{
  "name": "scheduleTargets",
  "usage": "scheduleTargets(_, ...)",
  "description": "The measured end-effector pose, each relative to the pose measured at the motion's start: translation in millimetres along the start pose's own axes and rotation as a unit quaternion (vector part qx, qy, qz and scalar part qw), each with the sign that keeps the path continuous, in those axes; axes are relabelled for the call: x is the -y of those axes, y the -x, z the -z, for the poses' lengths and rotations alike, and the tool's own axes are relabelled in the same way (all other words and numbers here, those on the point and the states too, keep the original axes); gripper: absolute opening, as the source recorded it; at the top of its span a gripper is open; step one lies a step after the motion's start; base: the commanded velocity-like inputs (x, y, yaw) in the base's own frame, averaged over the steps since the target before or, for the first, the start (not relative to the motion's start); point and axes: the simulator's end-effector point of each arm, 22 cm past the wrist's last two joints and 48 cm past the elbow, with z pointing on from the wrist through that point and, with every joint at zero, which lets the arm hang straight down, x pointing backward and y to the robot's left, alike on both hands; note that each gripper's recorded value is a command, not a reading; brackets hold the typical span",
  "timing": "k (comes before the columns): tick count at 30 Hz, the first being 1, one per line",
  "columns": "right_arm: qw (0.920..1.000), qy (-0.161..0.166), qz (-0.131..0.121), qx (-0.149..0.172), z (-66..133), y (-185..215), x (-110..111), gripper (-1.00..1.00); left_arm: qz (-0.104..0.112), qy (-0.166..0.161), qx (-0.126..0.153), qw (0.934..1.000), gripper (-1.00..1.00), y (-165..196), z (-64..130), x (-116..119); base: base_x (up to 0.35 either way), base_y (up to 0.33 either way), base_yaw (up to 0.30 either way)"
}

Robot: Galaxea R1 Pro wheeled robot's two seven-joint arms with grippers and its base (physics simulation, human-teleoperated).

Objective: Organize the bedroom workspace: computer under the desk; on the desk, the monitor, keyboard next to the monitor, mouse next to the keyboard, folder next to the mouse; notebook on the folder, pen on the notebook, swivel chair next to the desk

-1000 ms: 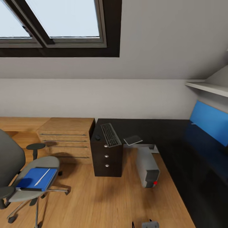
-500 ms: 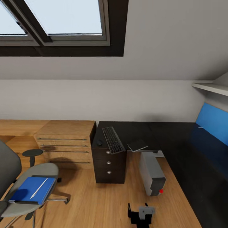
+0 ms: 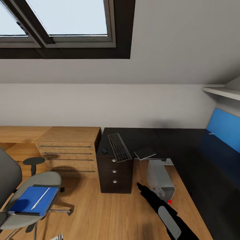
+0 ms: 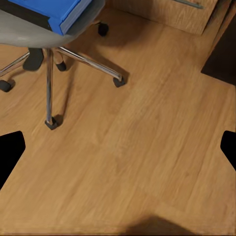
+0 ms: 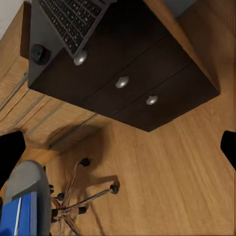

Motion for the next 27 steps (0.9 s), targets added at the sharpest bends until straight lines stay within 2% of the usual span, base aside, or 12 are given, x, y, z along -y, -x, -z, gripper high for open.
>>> scheduleTargets(1,1.0000,-0.003,-0.003,0.003,0.4,10,8,1.00,-0.001,-0.001,-0.008,1.0000,1.00,-5,0.0,1,0.000,0.000,0.000)
scheduleTargets(3,0.9999,-0.001,-0.008,0.014,-2.6,30,10,1.00,-0.001,-0.002,-0.020,0.9998,1.00,-15,0.3,5,0.000,0.000,0.000)
scheduleTargets(6,0.9983,0.025,-0.026,0.046,-14.3,84,-18,1.00,0.001,-0.004,-0.030,0.9996,1.00,-24,0.1,10,0.000,0.000,0.000)
scheduleTargets(7,0.9975,0.034,-0.044,0.043,-16.9,94,-26,1.00,0.002,-0.005,-0.031,0.9995,1.00,-26,-0.1,11,0.000,0.000,0.000)
scheduleTargets(10,0.9959,0.046,-0.077,0.012,-20.4,89,-31,1.00,0.003,-0.007,-0.036,0.9993,1.00,-33,0.7,15,0.000,0.000,0.000)
scheduleTargets(15,0.9943,0.051,-0.093,-0.011,-24.1,81,-28,1.00,0.010,-0.014,-0.048,0.9987,1.00,-48,4.6,30,0.000,0.000,0.000)
scheduleTargets(19,0.9938,0.041,-0.101,-0.023,-28.4,71,-14,1.00,0.015,-0.018,-0.048,0.9986,1.00,-49,4.0,39,0.000,0.000,0.000)
scheduleTargets(20,0.9929,0.048,-0.106,-0.026,-29.0,69,-13,1.00,0.011,-0.031,-0.046,0.9984,1.00,-30,3.5,55,0.000,0.000,0.000)
scheduleTargets(23,0.9924,0.051,-0.109,-0.027,-31.4,67,-12,1.00,0.002,-0.055,-0.047,0.9974,1.00,6,4.4,78,0.000,0.000,0.000)
scheduleTargets(25,0.9928,0.036,-0.111,-0.028,-36.1,70,-6,1.00,-0.027,-0.086,-0.092,0.9917,1.00,31,19.2,107,0.000,0.000,0.000)
scheduleTargets(27,0.9933,0.027,-0.110,-0.023,-41.7,79,-7,1.00,-0.040,-0.102,-0.119,0.9868,1.00,40,28.2,123,0.000,0.000,0.000)
